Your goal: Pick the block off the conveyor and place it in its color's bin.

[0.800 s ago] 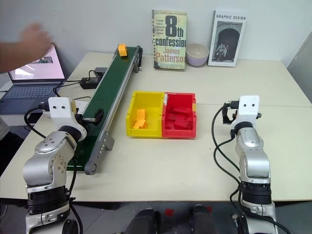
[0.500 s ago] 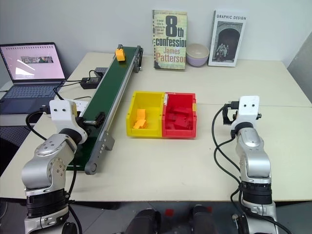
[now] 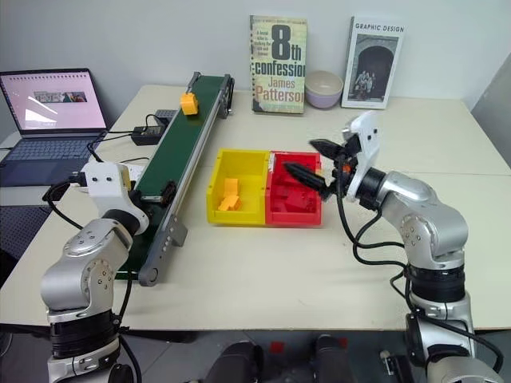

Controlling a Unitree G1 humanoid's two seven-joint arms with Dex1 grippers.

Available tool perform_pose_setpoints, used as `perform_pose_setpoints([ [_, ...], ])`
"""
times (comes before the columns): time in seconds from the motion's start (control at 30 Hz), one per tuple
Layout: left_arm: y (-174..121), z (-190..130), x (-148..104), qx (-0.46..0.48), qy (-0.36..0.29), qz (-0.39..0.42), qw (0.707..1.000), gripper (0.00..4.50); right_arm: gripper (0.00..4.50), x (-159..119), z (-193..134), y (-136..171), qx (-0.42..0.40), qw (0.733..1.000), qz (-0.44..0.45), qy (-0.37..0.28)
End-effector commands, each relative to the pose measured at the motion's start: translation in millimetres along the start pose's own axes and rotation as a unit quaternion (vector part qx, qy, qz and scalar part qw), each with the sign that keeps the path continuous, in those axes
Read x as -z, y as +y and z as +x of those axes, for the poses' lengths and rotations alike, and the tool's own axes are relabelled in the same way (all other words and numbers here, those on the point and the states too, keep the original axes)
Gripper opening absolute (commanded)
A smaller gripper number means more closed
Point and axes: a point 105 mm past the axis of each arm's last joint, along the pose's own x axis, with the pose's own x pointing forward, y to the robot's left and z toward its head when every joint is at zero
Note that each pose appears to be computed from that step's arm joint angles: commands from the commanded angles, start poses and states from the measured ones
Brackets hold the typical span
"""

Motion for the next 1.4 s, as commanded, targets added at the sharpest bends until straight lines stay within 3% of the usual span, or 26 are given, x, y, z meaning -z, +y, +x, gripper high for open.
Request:
perform_pose_setpoints([
  [0.03, 3.4, 1.0, -17.8, -0.013, -0.035, 0.004, 0.999, 4.46, 4.5, -5.5, 6.9, 22.2, -0.076, 0.997, -0.028, 0.004],
  [0.43, -4.8, 9.3, -18.3, -0.003, -0.036, 0.0, 0.999, 4.46, 4.5, 4.5, 14.9, 21.6, -0.044, 0.995, -0.085, 0.017],
  [0.8, -0.9, 24.2, -16.4, -0.011, -0.029, -0.039, 0.999, 4.46, 4.5, 3.0, 11.8, 38.1, -0.058, 0.996, -0.064, 0.004],
  [1.4, -6.3, 53.1, -12.2, -0.029, -0.015, -0.025, 0.999, 4.46, 4.5, -4.9, 5.3, 46.4, -0.059, 0.997, -0.053, 0.001],
])
